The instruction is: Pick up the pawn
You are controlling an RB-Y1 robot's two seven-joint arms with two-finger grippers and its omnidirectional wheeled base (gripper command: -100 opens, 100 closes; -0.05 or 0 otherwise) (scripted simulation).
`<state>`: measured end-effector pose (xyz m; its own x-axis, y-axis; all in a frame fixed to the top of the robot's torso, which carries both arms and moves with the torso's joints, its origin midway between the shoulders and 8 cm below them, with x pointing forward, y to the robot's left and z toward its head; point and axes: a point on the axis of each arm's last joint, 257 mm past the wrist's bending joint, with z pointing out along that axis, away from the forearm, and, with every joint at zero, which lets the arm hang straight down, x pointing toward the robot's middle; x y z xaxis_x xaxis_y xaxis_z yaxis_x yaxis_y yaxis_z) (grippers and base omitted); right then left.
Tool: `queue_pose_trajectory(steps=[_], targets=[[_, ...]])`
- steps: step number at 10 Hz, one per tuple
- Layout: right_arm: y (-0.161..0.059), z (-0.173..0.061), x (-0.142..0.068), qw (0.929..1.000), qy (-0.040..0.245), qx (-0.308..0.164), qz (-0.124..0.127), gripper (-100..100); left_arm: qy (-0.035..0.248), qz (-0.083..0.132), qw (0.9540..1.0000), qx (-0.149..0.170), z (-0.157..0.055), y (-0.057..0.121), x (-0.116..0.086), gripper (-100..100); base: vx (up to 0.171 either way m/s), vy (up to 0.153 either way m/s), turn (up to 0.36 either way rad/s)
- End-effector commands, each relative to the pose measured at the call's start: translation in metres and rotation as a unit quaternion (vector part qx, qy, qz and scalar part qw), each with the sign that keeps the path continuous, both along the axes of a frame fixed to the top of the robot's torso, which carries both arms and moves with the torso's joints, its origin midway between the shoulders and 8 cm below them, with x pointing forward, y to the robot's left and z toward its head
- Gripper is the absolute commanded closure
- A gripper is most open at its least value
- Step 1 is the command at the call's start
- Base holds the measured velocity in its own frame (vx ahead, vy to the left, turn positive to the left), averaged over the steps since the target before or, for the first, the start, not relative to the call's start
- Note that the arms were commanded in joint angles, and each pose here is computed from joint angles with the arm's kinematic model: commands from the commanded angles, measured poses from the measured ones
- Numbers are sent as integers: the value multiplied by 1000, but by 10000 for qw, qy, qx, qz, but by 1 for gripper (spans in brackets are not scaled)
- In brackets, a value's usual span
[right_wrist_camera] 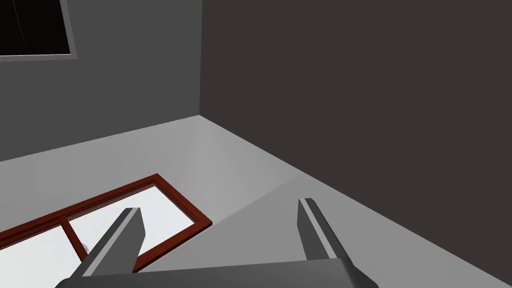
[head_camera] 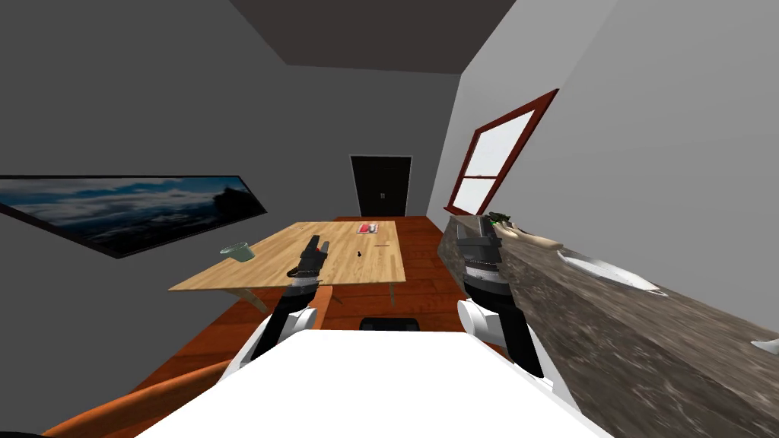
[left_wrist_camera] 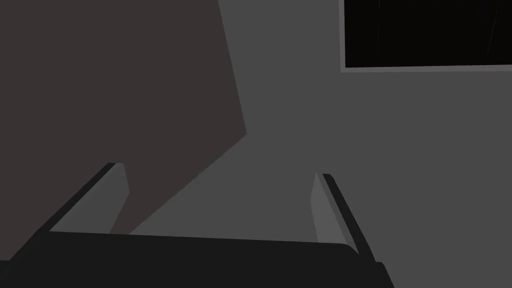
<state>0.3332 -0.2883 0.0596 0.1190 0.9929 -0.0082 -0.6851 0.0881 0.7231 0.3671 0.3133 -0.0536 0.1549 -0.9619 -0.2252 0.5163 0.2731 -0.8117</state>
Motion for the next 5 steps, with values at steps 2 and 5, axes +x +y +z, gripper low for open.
queue_pose_trajectory(steps=[2, 5], targets=[[0, 0, 0, 10000, 0, -1, 0, 0, 346, 8, 9993, 106, -27, 16, 6, -100, -18, -122, -18], [0, 0, 0, 10000, 0, 0, 0, 0, 801, 66, 9965, 221, -63, 41, 11, -100, -30, -181, -35]])
